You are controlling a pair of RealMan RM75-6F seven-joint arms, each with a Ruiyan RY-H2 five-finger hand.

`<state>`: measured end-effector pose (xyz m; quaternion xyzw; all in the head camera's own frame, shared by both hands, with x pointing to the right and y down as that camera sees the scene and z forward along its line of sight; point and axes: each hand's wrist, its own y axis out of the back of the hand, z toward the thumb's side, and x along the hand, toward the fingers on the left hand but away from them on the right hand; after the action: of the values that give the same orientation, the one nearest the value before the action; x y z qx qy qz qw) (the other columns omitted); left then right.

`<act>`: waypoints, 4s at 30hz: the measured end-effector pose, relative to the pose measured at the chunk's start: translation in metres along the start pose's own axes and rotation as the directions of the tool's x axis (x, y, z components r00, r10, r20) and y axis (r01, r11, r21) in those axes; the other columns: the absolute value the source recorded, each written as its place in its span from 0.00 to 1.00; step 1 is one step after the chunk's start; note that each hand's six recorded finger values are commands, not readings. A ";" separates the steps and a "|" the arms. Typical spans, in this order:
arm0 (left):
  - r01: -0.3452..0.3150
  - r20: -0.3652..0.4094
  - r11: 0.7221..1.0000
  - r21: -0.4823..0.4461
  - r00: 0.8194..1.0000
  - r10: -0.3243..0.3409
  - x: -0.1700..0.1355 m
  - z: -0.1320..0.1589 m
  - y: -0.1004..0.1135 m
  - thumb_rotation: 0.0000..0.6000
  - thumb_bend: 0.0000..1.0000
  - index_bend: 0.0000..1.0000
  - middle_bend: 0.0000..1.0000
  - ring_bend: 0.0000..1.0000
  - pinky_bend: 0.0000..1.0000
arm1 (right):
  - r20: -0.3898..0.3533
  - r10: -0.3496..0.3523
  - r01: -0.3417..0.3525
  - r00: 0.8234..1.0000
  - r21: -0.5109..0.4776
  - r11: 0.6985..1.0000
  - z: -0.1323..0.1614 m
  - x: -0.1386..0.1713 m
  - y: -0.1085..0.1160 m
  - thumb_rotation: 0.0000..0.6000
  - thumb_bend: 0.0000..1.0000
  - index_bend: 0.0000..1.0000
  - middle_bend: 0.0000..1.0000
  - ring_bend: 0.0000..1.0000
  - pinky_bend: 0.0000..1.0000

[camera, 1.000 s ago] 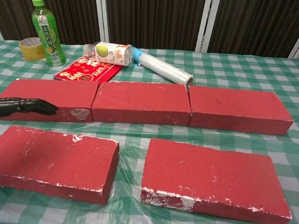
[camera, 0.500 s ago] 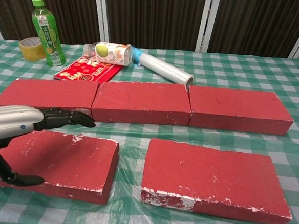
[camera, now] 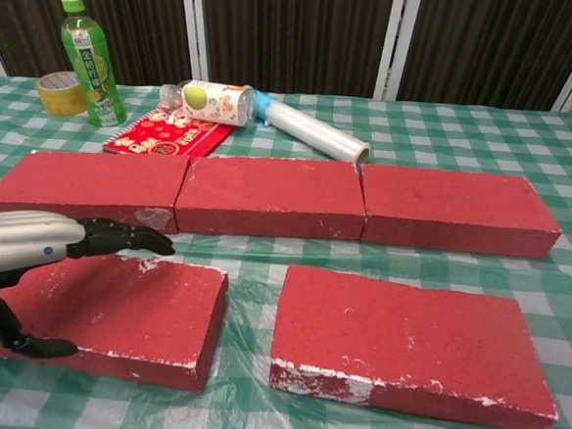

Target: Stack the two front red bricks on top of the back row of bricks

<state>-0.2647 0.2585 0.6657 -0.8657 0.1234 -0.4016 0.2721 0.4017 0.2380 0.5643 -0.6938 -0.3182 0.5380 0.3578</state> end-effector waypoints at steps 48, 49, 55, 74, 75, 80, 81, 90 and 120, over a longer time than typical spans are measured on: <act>0.075 -0.100 0.997 0.020 0.992 -0.073 0.002 -0.033 0.000 1.00 0.26 0.00 0.39 0.58 0.66 | 0.011 0.013 -0.013 1.000 0.023 1.000 0.002 -0.002 -0.007 1.00 0.13 0.00 0.00 0.00 0.00; 0.072 -0.100 0.997 0.026 0.993 -0.069 0.001 -0.033 0.000 1.00 0.26 0.00 0.40 0.60 0.67 | 0.011 0.013 -0.013 1.000 0.023 1.000 0.002 -0.002 -0.006 1.00 0.13 0.00 0.00 0.00 0.00; 0.034 -0.101 0.998 0.043 0.994 -0.029 -0.001 -0.031 0.004 1.00 0.26 0.00 0.45 0.66 0.71 | 0.007 0.013 -0.013 1.000 0.021 1.000 0.002 -0.001 -0.006 1.00 0.13 0.00 0.00 0.00 0.00; -0.257 -0.175 0.961 0.097 0.947 0.271 0.013 -0.019 0.094 1.00 0.28 0.00 0.53 0.72 0.76 | 0.001 0.033 -0.033 0.999 0.011 0.999 0.001 -0.004 -0.007 1.00 0.13 0.00 0.00 0.00 0.00; -0.265 -0.187 0.959 0.098 0.942 0.279 0.017 -0.021 0.099 1.00 0.28 0.00 0.53 0.72 0.76 | 0.003 0.033 -0.033 0.999 0.011 0.999 0.000 -0.004 -0.008 1.00 0.13 0.00 0.00 0.00 0.00; -0.280 -0.270 0.956 0.086 0.917 0.293 0.046 -0.039 0.123 1.00 0.28 0.00 0.53 0.72 0.76 | 0.018 0.035 -0.036 0.999 0.013 0.999 -0.002 -0.007 -0.008 1.00 0.13 0.00 0.00 0.00 0.00; -0.278 -0.283 0.957 0.081 0.914 0.289 0.051 -0.042 0.126 1.00 0.28 0.00 0.53 0.72 0.76 | 0.021 0.036 -0.037 0.999 0.013 0.999 -0.003 -0.008 -0.008 1.00 0.13 0.00 0.00 0.00 0.00; -0.236 -0.323 0.969 0.074 0.914 0.247 0.100 -0.053 0.141 1.00 0.28 0.00 0.53 0.72 0.75 | 0.045 0.042 -0.043 0.998 0.012 0.999 -0.009 -0.013 -0.009 1.00 0.13 0.00 0.00 0.00 0.00; -0.168 -0.287 0.984 0.062 0.941 0.179 0.126 -0.039 0.123 1.00 0.28 0.00 0.48 0.63 0.67 | 0.057 0.037 -0.038 0.998 0.014 0.999 -0.012 -0.014 -0.007 1.00 0.13 0.00 0.00 0.00 0.00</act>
<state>-0.2126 0.0884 0.6955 -0.7777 0.2307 -0.5013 0.3011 0.4100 0.2284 0.5791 -0.6812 -0.3112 0.5665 0.3438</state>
